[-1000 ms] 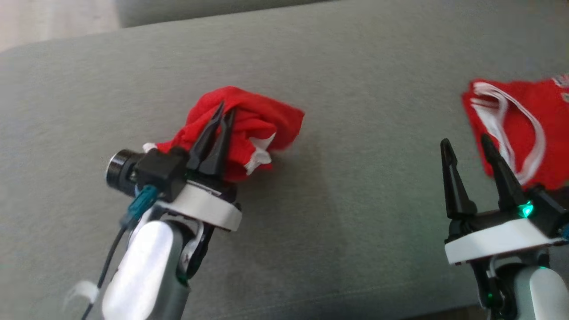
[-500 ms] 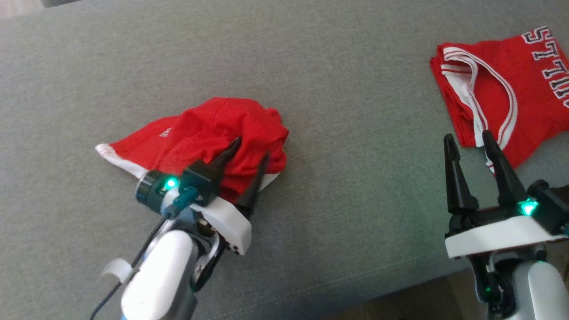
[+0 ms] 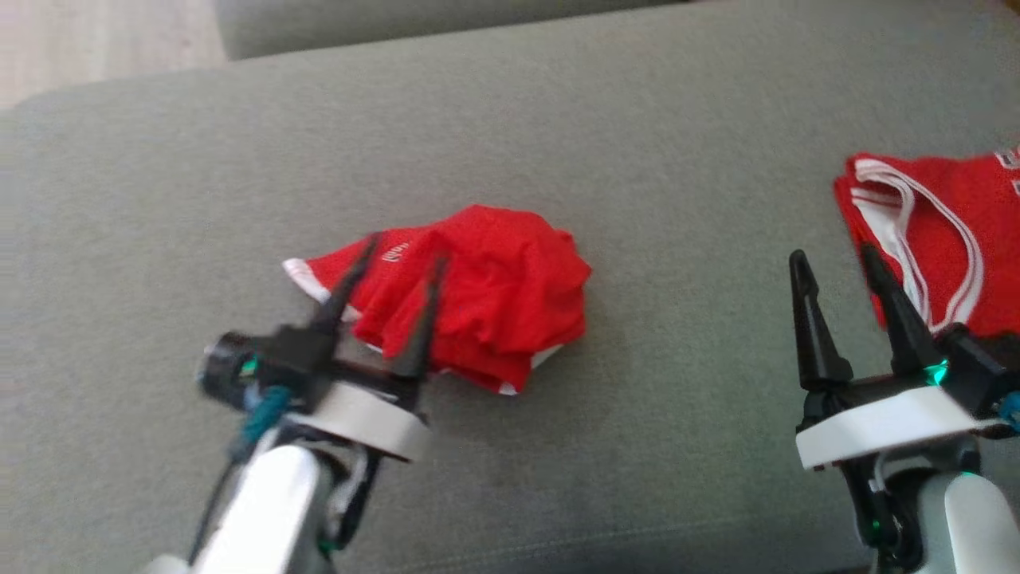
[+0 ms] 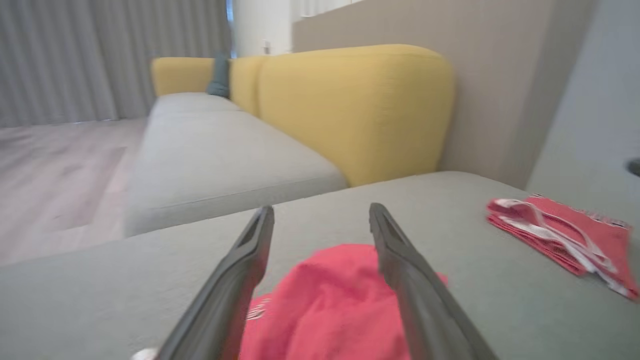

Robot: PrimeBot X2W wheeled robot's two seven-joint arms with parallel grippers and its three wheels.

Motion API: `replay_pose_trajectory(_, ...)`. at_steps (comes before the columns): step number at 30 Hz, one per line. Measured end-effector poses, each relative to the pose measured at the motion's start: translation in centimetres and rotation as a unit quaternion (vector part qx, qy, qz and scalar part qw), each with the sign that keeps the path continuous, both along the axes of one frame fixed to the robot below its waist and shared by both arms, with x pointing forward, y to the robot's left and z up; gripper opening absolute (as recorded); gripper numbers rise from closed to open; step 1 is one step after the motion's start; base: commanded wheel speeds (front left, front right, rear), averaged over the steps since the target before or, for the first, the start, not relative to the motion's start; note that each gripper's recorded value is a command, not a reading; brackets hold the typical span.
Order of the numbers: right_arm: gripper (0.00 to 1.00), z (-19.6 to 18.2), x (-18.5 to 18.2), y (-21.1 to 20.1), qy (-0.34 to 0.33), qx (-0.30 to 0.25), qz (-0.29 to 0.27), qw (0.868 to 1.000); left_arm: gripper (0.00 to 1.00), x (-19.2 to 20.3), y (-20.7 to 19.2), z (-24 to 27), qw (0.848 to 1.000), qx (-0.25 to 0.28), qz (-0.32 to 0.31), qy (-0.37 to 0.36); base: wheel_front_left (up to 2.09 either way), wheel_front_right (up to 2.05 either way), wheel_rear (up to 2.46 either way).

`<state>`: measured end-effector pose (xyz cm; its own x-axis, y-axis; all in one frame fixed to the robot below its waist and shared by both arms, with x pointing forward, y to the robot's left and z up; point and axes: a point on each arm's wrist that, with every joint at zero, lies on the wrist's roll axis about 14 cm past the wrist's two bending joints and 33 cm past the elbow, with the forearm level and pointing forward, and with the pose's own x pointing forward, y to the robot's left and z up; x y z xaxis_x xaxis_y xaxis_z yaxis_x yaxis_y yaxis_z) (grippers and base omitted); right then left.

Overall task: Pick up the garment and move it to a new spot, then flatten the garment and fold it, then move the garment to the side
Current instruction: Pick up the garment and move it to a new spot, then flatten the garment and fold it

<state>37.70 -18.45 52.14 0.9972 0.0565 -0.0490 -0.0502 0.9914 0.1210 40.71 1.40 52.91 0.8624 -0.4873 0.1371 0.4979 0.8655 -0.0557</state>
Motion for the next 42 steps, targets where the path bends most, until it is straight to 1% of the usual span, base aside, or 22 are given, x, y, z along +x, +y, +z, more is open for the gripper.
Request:
replay_pose_trajectory(3, 1.0, 0.6, 0.1, 1.0, -0.007, -0.001, 0.015, 1.0, 1.0, 0.4, 4.5, 0.3, 0.997, 0.003, 0.076, -0.005, 0.0, 0.0, 0.0)
replay_pose_trajectory(6, 1.0, 0.4, -0.3, 1.8, 0.001, -0.001, 0.028, 1.0, 1.0, -0.1, 8.9, 0.1, 0.99, 0.01, 0.143, -0.004, 0.0, 0.0, 0.0)
replay_pose_trajectory(8, 1.0, 0.3, -0.7, 2.2, 0.003, -0.004, 0.035, 0.999, 1.0, -0.8, 11.3, -0.2, 0.984, 0.011, 0.177, 0.002, 0.0, 0.0, 0.0)
replay_pose_trajectory(12, 1.0, 0.5, -1.0, 2.7, 0.002, -0.008, 0.043, 0.999, 1.0, -2.5, 14.4, -0.9, 0.977, 0.028, 0.212, 0.01, 0.0, 0.0, 0.0)
replay_pose_trajectory(16, 1.0, 0.6, -1.5, 2.9, 0.001, -0.013, 0.046, 0.999, 1.0, -3.9, 15.1, -1.2, 0.975, 0.036, 0.218, 0.013, 0.0, 0.0, 0.0)
replay_pose_trajectory(25, 1.0, -0.1, -3.5, 1.9, 0.014, -0.013, 0.031, 0.999, 1.0, -5.6, 14.6, -1.1, 0.977, 0.037, 0.211, 0.018, 0.0, 0.0, 0.0)
replay_pose_trajectory(35, 1.0, -0.1, -4.1, 1.3, 0.017, -0.01, 0.022, 1.0, 1.0, -5.9, 13.8, -0.8, 0.979, 0.04, 0.2, 0.021, 0.0, 0.0, 0.0)
replay_pose_trajectory(42, 1.0, -0.1, -4.0, 1.4, 0.018, -0.009, 0.024, 1.0, 1.0, -6.1, 14.0, -1.1, 0.978, 0.043, 0.203, 0.026, 0.0, 0.0, 0.0)
